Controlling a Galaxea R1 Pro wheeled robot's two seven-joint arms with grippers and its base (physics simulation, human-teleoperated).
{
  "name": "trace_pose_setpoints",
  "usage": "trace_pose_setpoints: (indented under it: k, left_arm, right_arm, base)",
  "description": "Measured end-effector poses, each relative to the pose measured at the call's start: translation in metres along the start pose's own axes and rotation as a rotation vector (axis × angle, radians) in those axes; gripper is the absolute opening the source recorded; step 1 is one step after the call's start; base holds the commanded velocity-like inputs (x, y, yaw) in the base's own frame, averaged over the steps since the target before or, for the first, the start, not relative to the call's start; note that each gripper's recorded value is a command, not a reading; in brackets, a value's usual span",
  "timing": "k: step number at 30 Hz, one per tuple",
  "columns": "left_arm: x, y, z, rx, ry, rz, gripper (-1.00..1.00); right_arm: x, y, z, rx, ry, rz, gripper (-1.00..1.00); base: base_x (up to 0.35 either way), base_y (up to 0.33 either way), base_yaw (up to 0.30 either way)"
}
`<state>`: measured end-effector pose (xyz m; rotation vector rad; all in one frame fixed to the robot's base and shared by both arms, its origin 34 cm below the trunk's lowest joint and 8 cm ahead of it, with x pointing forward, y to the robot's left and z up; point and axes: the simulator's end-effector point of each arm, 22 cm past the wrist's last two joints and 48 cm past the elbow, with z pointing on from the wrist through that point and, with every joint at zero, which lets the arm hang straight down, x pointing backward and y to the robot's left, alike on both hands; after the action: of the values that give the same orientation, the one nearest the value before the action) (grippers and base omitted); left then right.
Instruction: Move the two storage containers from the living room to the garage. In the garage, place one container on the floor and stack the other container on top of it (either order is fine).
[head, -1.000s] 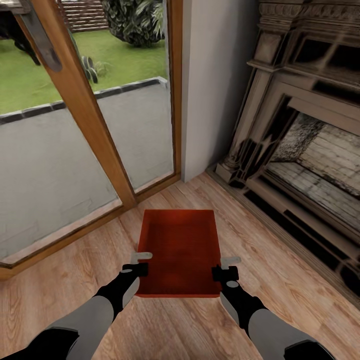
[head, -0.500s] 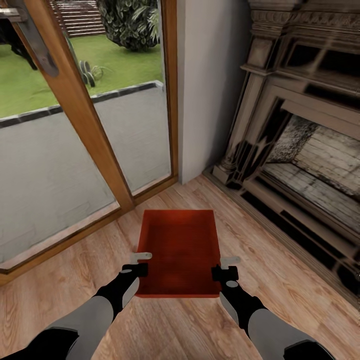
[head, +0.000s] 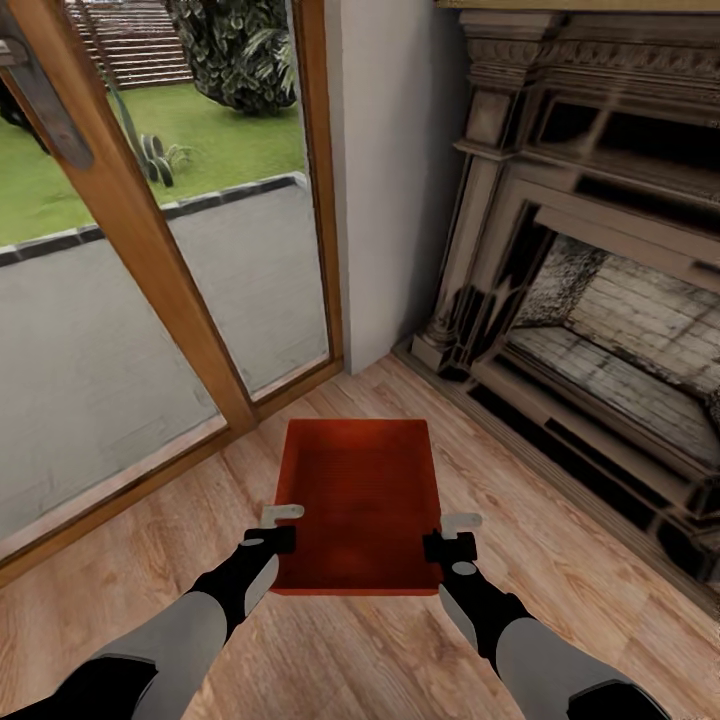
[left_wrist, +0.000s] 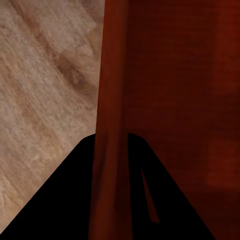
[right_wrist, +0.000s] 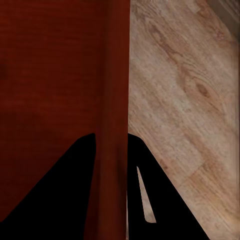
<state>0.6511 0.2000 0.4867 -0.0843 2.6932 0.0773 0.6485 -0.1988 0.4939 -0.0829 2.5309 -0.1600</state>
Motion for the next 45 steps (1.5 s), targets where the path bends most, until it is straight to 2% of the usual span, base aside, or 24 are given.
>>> trace_pose_setpoints:
  k: [45]
  left_arm:
    - [-0.034,0.000,-0.020,0.003,-0.063,-0.003,-1.00]
  right_arm:
    - [-0.035,-0.005,-0.015,0.006,-0.063,0.009,-1.00]
  base:
    - [0.000,0.000,-0.161]
